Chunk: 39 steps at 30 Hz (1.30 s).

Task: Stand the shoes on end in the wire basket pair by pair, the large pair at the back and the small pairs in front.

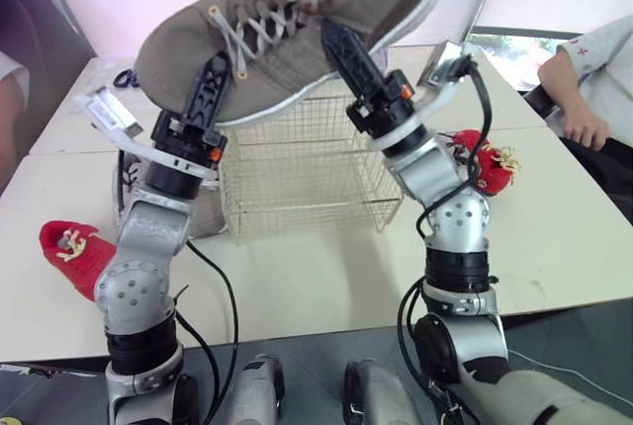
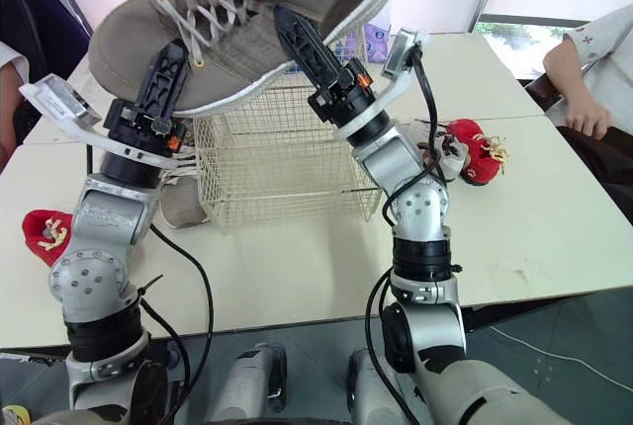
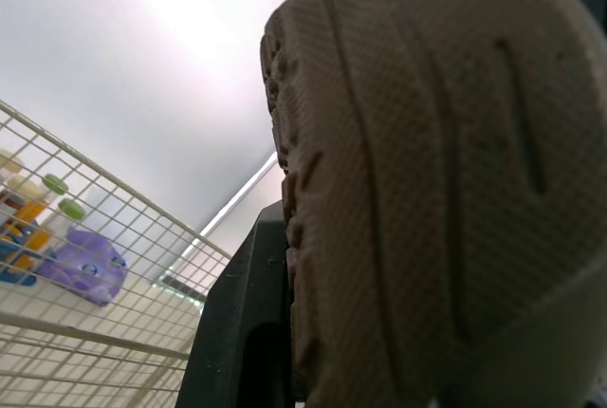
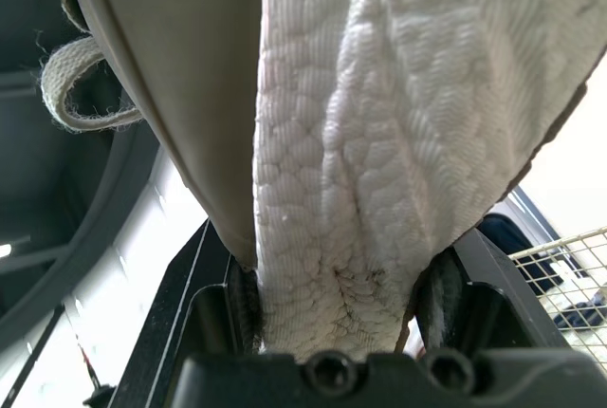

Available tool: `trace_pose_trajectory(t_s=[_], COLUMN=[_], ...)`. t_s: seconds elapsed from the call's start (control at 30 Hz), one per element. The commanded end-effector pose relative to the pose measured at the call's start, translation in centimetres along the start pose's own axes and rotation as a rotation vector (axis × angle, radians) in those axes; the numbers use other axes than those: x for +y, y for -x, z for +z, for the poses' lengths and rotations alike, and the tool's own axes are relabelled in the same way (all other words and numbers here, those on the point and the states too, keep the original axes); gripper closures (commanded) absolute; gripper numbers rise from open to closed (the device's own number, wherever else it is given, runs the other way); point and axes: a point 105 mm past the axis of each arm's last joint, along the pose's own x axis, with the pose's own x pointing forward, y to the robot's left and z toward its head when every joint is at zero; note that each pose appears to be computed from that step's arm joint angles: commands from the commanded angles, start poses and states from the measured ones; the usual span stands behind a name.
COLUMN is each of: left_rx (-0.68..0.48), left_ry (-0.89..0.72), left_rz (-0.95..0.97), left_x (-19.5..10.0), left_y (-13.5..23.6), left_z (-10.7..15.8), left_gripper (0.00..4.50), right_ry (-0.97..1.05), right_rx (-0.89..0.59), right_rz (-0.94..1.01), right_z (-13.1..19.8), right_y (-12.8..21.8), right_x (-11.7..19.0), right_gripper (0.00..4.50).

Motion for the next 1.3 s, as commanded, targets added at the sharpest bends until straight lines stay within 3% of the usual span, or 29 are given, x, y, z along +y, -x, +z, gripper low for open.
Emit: trace_pose_trajectory(t_s=[0.03, 0.13, 0.23, 0.33, 0.67, 0.9, 1.1, 1.23, 1.3], left_rx=[0.084, 0.133, 0.184, 0.233, 0.375, 0.395, 0.398, 0.401, 0.402], left_ry=[-0.14, -0.29, -0.391, -0.454, -0.53, -0.534, -0.529, -0.535, -0.538], left_rz=[0.004, 0.034, 0.035, 0.035, 0.036, 0.057, 0.07, 0.086, 0.09], left_x=[-0.4, -0.6, -1.3, -1.7, -1.9, -1.6, -0.9, -0.6, -0.5], left_y=[0.8, 1.4, 2.0, 3.0, 6.2, 6.7, 6.4, 6.5, 6.5], left_z=[-0.5, -0.2, -0.1, 0.5, 1.8, 2.0, 1.7, 1.6, 1.6], left_gripper=[1.88, 0.28, 0.28, 0.28, 0.28, 0.28, 0.28, 0.22, 0.22], right_ry=[0.198, 0.346, 0.473, 0.648, 0.984, 0.946, 0.929, 0.925, 0.939], right_rx=[-0.129, -0.117, -0.081, 0.069, 0.509, 0.653, 0.644, 0.651, 0.645], right_rz=[0.132, 0.176, 0.213, 0.264, 0.238, 0.265, 0.22, 0.176, 0.152], right_z=[6.8, 10.4, 12.9, 13.6, 11.4, 8.9, 7.8, 7.5, 7.8], right_y=[-2.1, -3.3, -4.2, -4.6, -3.4, -2.8, -3.1, -2.9, -2.9], right_x=[2.8, 2.7, 2.6, 2.1, -2.5, -3.8, -4.7, -5.5, -5.7], right_gripper=[2.8, 2.8, 2.8, 2.8, 2.8, 2.8, 2.8, 0.77, 0.05])
